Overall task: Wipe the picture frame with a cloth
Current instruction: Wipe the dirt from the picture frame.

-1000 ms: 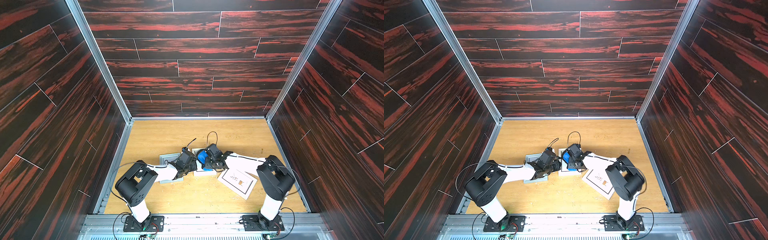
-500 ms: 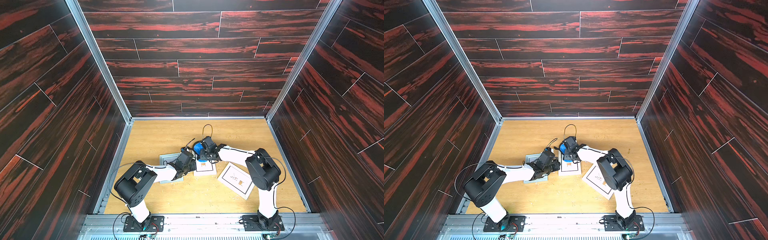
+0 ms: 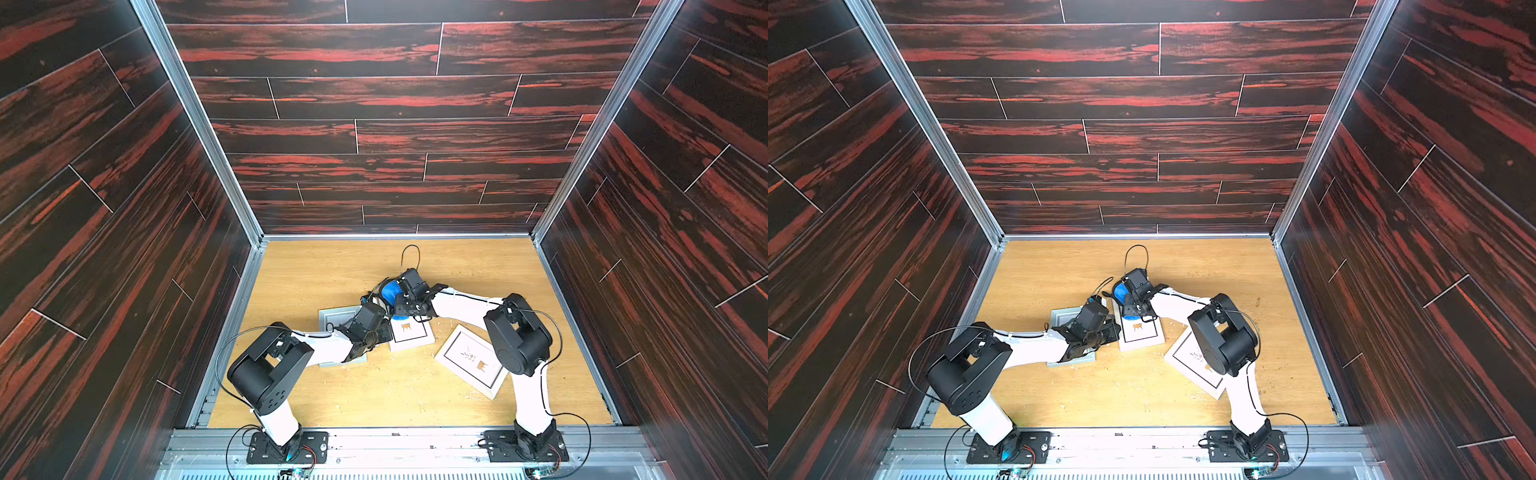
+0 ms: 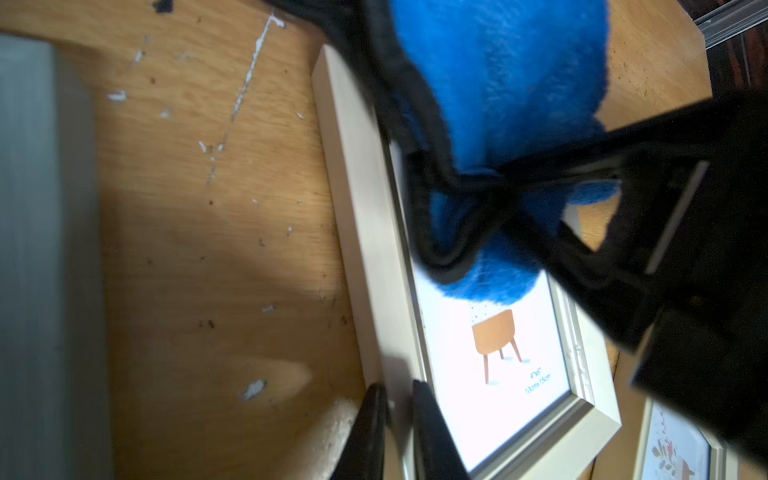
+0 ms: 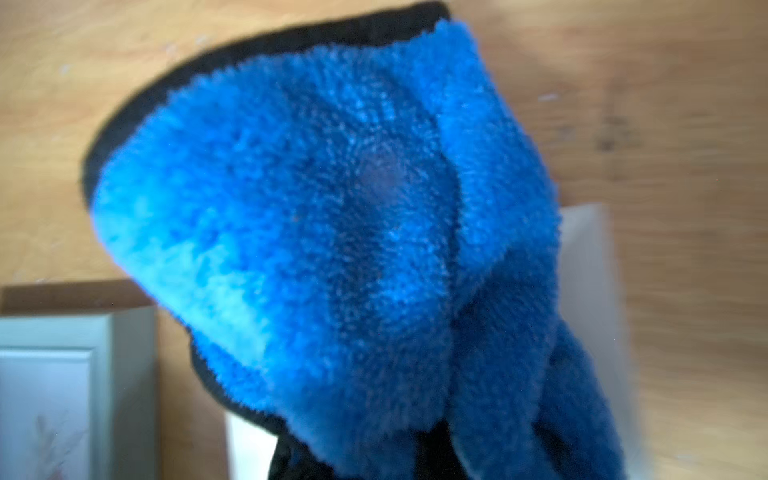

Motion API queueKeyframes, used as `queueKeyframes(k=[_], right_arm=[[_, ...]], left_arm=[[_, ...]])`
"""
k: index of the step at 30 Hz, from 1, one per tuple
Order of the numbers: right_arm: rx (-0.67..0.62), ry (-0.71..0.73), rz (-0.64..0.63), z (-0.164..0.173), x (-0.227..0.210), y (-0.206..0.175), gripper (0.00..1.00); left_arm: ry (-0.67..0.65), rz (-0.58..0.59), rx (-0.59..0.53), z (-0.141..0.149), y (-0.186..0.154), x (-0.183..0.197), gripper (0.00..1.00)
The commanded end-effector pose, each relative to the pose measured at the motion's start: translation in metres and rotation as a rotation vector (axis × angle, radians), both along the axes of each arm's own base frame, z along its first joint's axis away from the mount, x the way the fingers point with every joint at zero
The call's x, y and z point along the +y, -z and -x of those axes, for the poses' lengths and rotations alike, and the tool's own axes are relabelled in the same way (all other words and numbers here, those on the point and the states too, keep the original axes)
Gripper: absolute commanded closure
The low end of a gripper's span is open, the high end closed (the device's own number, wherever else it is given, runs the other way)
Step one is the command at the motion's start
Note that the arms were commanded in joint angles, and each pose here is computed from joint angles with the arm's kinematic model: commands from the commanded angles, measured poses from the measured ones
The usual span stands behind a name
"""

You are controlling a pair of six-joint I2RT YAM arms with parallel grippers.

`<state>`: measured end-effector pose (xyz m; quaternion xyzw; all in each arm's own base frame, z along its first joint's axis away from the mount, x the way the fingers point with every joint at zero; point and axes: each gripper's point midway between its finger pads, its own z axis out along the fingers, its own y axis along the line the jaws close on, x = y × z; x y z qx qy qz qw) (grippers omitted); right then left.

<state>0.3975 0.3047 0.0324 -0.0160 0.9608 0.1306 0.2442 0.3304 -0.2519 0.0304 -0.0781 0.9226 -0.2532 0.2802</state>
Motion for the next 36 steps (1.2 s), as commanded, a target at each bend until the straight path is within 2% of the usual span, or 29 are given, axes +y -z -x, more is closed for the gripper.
queueKeyframes(k=[1,7,11,15,17,20,25,31,33,36], right_arm=[[0.076,0.043,0.083,0.010,-0.041,0.024,1.00],[0.104,-0.067,0.037,0.029,0.019,0.029,1.00],[0.088,0.003,0.088,0.012,-0.011,0.029,1.00],[0.091,0.025,0.063,0.002,-0.029,0.027,1.00],[0.087,-0.023,0.030,0.010,-0.010,0.022,1.00],[0.084,-0.066,0.056,0.023,0.011,0.018,1.00],[0.073,-0.016,0.122,0.033,-0.022,0.011,1.00],[0.154,-0.076,0.075,0.090,-0.031,0.021,1.00],[0.156,-0.064,0.076,0.089,-0.034,0.027,1.00],[0.139,-0.031,0.075,0.061,-0.034,0.028,1.00]], left_arm=[[-0.013,-0.124,0.146,0.031,0.040,0.030,0.84],[-0.014,-0.124,0.147,0.030,0.038,0.029,0.84],[-0.009,-0.128,0.151,0.032,0.038,0.030,0.83],[-0.007,-0.129,0.152,0.032,0.040,0.029,0.83],[-0.009,-0.130,0.155,0.031,0.041,0.030,0.83],[-0.009,-0.133,0.158,0.031,0.042,0.029,0.83],[-0.012,-0.137,0.159,0.031,0.042,0.030,0.83],[-0.018,-0.142,0.158,0.031,0.045,0.032,0.83],[-0.021,-0.141,0.161,0.032,0.046,0.033,0.83],[-0.019,-0.138,0.164,0.032,0.046,0.032,0.83]])
